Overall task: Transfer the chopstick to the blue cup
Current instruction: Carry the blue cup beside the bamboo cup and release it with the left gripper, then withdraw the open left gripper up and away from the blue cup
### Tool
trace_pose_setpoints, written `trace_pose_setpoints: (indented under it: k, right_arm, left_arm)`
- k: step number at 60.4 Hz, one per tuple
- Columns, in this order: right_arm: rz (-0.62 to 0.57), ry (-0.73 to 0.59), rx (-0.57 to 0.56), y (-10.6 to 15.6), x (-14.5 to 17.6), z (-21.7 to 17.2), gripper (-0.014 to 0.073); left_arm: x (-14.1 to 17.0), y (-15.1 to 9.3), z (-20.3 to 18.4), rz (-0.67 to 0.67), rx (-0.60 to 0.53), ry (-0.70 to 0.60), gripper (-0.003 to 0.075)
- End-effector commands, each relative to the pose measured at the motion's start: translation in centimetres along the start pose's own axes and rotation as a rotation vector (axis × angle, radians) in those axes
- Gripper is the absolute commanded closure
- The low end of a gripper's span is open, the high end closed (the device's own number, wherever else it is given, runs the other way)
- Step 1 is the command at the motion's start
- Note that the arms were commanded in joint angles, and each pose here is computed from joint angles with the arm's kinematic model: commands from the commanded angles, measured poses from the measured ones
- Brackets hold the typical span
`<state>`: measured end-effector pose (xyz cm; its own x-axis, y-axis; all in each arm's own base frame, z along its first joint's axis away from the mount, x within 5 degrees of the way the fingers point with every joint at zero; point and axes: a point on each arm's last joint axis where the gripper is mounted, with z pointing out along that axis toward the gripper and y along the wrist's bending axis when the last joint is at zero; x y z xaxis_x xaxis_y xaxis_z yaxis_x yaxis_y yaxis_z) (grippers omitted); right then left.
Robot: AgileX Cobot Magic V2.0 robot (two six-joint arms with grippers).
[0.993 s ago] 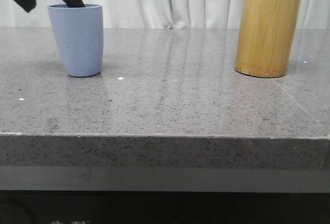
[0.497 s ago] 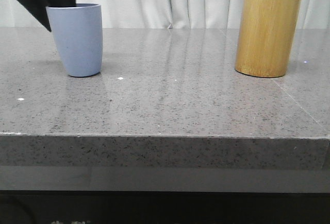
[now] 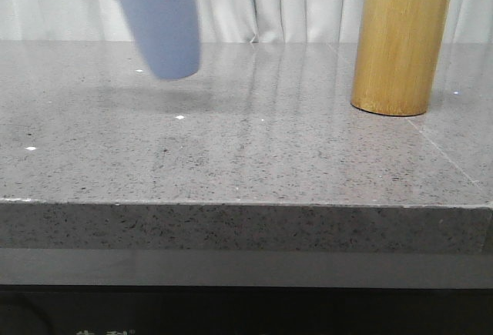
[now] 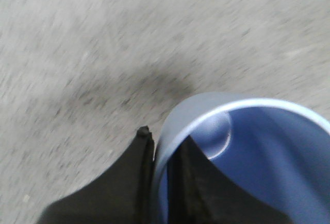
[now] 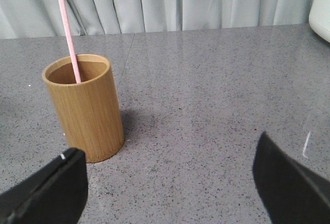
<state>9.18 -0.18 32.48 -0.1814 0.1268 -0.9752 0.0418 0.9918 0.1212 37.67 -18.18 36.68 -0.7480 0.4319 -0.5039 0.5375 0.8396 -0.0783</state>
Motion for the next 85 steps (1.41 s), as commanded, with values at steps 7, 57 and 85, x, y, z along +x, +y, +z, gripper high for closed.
trace_pose_setpoints:
  k: [7,57,85]
  right_arm:
    - [-0.003,-0.115,-0.007,0.2,-2.0,-0.3,-0.006]
    - [-0.003,-0.115,-0.007,0.2,-2.0,-0.3,-0.006]
    - [-0.003,-0.119,-0.007,0.2,-2.0,-0.3,-0.006]
  left_arm:
    - [-2.8,-5.6,-2.6,0.117,0.082,-0.137,0.0738]
    - [-4.9,-8.5,1.7,0.164,0.112,-0.172,0.0235]
    - [-4.3,-8.9,-7.6,0.14,0.12,-0.328,0.0229]
